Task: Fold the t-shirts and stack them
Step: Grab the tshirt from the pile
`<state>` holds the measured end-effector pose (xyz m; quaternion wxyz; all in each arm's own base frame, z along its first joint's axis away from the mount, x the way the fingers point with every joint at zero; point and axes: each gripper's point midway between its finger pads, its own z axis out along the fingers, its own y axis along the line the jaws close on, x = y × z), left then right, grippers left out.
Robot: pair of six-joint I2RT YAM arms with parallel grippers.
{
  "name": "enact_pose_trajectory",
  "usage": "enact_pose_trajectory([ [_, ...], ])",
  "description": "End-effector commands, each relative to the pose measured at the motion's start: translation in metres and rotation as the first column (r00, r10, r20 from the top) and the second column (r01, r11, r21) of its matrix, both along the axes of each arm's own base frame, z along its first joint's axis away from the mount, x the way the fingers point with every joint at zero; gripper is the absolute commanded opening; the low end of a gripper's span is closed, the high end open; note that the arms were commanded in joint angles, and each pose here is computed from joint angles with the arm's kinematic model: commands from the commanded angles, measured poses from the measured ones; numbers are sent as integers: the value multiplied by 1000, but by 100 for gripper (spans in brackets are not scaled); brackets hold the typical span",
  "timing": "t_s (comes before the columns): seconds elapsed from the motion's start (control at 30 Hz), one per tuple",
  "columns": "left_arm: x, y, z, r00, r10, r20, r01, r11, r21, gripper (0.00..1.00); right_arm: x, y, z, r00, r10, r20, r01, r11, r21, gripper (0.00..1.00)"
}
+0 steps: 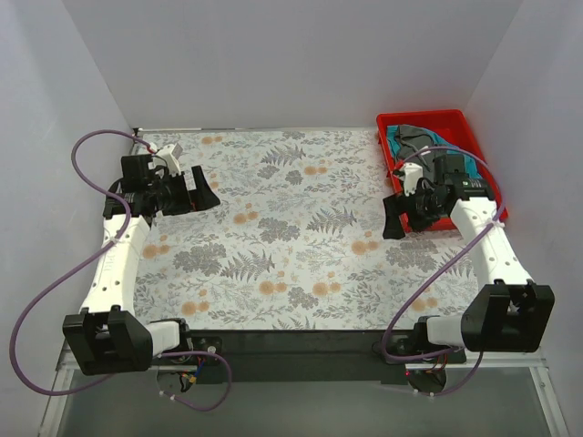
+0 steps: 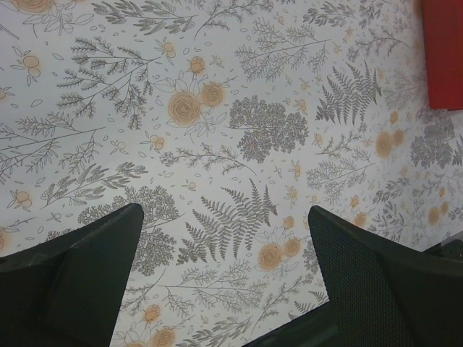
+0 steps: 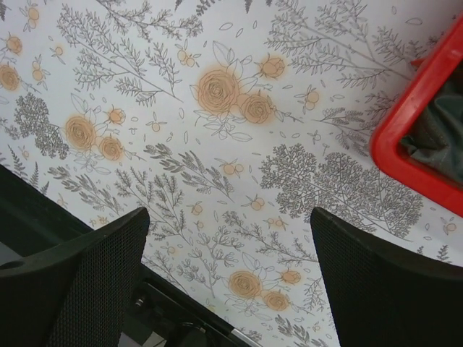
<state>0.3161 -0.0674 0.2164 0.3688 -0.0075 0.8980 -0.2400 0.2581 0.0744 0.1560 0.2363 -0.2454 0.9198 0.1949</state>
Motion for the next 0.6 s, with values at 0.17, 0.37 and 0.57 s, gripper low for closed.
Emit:
enact_pose_trajectory([
  [0.17,7,0,10,999,-42,20,42,999,28,98,81,-39,46,983,-110,147,116,993,-34,98],
  [0.37,16,6,12,1000,-29,6,29,998,57,98,151,-108,43,942,-305,138,313,949,-41,98],
  [0.57,22,10,8,1000,-13,-14,14,997,73,98,207,-136,13,912,-386,137,397,915,-64,98],
])
